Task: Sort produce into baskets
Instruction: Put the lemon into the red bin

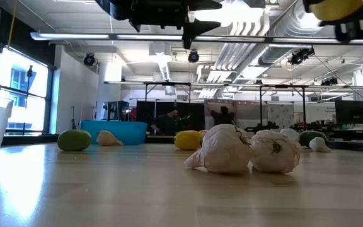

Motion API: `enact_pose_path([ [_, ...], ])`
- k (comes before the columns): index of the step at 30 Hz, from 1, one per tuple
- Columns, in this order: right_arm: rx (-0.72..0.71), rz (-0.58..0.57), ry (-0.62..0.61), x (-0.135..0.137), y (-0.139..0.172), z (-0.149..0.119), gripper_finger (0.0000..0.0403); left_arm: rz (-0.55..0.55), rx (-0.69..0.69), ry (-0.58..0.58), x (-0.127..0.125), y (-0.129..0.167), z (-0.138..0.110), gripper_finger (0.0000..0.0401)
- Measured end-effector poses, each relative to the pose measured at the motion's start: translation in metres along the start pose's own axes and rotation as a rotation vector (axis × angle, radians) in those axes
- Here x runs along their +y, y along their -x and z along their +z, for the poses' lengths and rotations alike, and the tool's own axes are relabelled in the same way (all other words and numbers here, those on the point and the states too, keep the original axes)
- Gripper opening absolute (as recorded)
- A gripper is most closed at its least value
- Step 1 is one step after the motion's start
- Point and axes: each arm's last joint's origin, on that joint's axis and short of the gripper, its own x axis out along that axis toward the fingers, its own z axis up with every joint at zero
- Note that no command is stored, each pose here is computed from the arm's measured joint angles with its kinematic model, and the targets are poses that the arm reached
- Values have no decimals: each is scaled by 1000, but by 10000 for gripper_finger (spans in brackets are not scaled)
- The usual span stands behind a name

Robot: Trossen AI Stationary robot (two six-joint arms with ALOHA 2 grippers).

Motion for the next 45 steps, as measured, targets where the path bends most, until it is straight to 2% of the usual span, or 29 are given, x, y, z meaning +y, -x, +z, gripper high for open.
enact_pose_path([
  [5,206,-91,-112,-4,0,-27,139,18,13,-7,5,2,0,209],
  [12,366,-270,-195,-8,-3,-57,139,26,14,-30,8,4,0,209],
  [25,521,-525,-147,-3,-32,-97,139,29,20,-60,8,4,0,209],
  [36,542,-559,-84,0,-50,-120,139,30,20,-60,8,4,0,209],
  [45,569,-563,-106,-33,-59,-134,139,31,20,-40,8,4,0,209],
])
